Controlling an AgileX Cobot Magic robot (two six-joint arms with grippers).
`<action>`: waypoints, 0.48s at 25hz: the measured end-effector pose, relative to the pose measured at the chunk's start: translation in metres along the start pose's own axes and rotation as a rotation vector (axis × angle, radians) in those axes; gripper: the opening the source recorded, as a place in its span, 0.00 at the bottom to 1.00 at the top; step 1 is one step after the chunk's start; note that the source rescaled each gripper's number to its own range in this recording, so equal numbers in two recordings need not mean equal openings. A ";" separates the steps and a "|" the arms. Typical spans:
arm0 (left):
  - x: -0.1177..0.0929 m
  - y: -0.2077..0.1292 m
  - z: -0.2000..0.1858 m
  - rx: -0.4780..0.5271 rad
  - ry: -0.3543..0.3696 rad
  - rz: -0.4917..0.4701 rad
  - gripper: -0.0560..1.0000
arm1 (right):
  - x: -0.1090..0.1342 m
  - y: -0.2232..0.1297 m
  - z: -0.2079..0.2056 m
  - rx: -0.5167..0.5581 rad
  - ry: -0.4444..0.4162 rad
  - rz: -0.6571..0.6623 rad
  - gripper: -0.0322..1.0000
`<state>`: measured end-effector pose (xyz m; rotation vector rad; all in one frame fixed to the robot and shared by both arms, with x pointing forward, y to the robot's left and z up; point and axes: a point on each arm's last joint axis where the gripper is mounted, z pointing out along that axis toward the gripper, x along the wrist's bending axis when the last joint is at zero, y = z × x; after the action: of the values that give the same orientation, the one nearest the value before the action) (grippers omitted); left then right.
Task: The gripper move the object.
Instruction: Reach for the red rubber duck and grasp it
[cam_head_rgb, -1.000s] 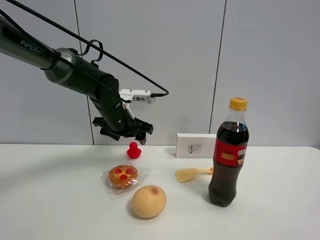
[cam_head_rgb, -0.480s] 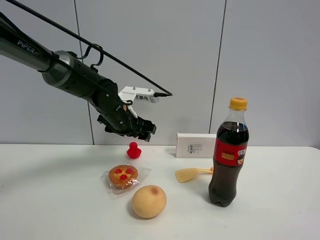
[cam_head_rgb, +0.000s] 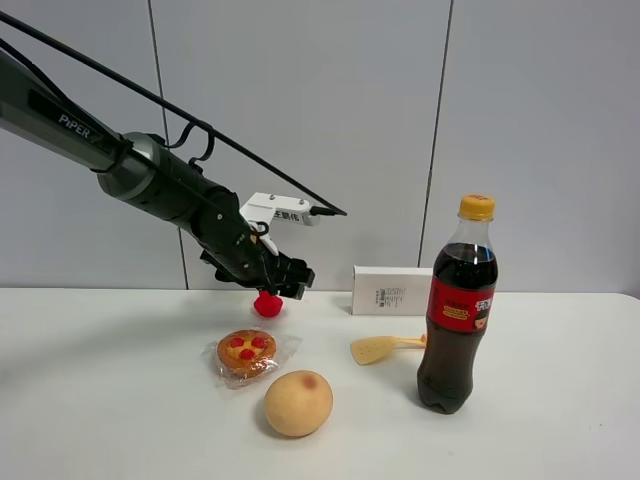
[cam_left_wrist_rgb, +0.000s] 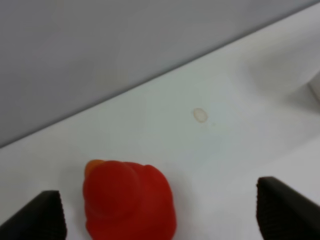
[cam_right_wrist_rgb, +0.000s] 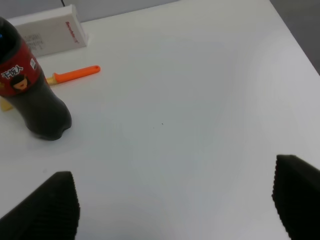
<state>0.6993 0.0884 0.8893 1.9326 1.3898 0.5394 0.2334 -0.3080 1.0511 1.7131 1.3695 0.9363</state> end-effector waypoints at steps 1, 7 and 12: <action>0.000 0.000 0.001 -0.002 0.000 0.001 0.97 | 0.000 0.000 0.000 0.000 0.000 0.000 1.00; 0.003 0.002 0.001 -0.027 -0.002 0.000 0.97 | 0.000 0.000 0.000 0.000 0.000 0.000 1.00; 0.008 -0.003 0.008 -0.032 -0.001 0.017 0.96 | 0.000 0.000 0.000 0.000 0.000 0.000 1.00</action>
<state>0.7052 0.0940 0.8813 1.9206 1.3572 0.5658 0.2334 -0.3080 1.0511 1.7131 1.3695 0.9363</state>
